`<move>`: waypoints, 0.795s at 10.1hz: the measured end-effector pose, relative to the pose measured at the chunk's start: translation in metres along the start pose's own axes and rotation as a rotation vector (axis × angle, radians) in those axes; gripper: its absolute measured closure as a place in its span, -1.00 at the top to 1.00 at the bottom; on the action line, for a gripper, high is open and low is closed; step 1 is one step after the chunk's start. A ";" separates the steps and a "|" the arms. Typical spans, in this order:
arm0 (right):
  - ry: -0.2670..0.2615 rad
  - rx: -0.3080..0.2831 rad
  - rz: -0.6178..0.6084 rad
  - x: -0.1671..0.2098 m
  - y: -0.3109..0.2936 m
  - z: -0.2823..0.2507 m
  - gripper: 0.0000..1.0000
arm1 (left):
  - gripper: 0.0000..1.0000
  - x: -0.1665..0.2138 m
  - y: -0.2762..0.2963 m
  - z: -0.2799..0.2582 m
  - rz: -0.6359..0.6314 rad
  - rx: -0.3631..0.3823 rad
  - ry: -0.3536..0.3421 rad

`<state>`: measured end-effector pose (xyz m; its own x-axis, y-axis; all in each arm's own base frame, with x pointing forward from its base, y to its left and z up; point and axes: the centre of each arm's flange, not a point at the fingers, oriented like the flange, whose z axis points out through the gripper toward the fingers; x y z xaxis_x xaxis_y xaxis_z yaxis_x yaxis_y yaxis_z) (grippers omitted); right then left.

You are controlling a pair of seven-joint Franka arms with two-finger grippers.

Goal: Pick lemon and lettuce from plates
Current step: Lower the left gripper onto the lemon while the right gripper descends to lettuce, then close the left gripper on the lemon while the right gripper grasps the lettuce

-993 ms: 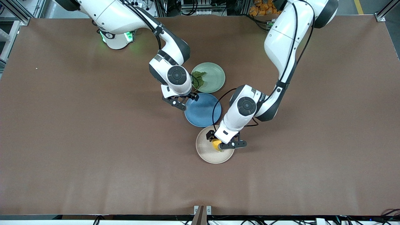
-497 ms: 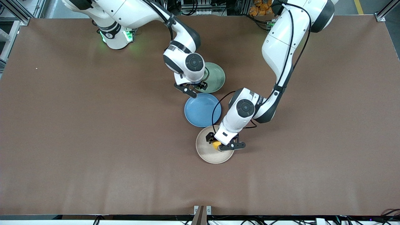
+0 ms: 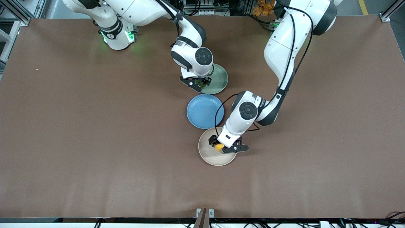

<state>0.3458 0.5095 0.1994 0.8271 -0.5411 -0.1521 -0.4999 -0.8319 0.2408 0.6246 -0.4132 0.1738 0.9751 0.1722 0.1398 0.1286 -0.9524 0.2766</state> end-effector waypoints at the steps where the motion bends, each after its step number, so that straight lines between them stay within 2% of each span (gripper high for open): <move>1: 0.000 0.002 0.003 0.000 -0.001 0.002 1.00 | 1.00 0.000 0.000 0.000 0.000 -0.001 0.001; 6: 0.007 0.041 0.028 0.001 -0.010 -0.004 1.00 | 0.99 0.001 -0.001 0.001 -0.002 -0.005 0.008; 8: 0.006 0.048 0.030 0.001 -0.013 -0.006 1.00 | 0.79 0.001 -0.002 0.002 -0.003 -0.004 0.010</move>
<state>0.3547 0.5207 0.2020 0.8130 -0.5653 -0.1393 -0.5363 -0.8203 0.1986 0.6260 -0.4118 0.1719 0.9729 0.1776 0.1480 0.1309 -0.9508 0.2807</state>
